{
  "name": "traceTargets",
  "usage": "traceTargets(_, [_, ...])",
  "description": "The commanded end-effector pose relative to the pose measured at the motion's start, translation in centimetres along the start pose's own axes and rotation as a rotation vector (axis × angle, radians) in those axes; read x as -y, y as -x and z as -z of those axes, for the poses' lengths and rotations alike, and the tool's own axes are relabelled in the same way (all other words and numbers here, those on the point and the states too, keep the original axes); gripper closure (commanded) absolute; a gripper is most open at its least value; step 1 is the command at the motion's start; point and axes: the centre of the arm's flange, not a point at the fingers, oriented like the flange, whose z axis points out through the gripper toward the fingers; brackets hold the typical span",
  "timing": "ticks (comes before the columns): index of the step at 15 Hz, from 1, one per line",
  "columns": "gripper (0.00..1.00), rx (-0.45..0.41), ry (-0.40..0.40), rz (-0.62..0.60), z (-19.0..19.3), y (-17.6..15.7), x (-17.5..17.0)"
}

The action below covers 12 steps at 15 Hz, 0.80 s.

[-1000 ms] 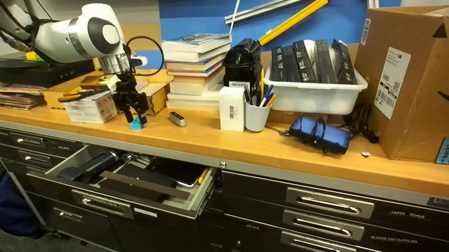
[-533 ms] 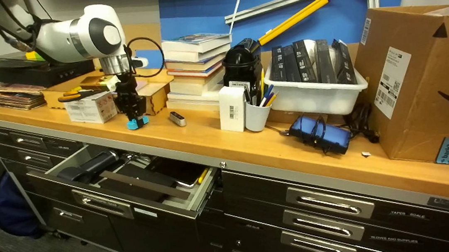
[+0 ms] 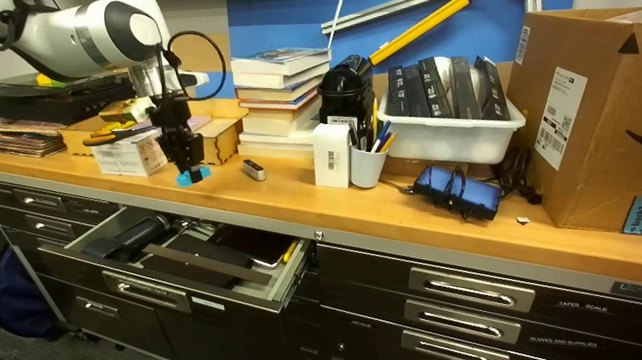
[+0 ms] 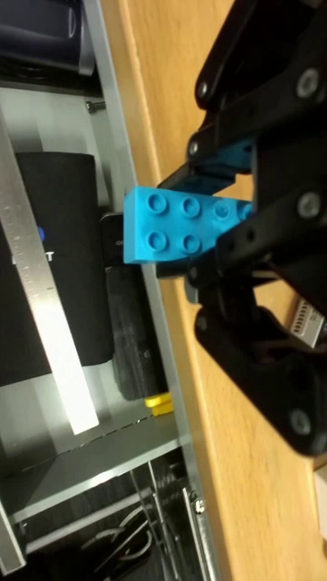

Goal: Put the blue object inside the drawer and close it

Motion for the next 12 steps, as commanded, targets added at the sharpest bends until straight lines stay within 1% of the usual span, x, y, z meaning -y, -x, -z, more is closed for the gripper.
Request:
traceTargets(1, [0.86,0.006,0.043,-0.062,-1.2,4.8,-2.1])
traceTargets(4, [0.86,-0.002,0.092,-0.084,-3.3,6.3,-1.8])
traceTargets(6, [0.86,-0.021,0.134,-0.079,-5.1,6.9,-0.9])
traceTargets(10, [0.86,-0.026,0.183,-0.059,-8.2,8.2,1.2])
traceTargets(11, [0.84,-0.019,0.186,-0.058,-8.6,8.4,1.5])
traceTargets(12, [0.39,-0.003,0.193,-0.057,-8.7,8.5,1.8])
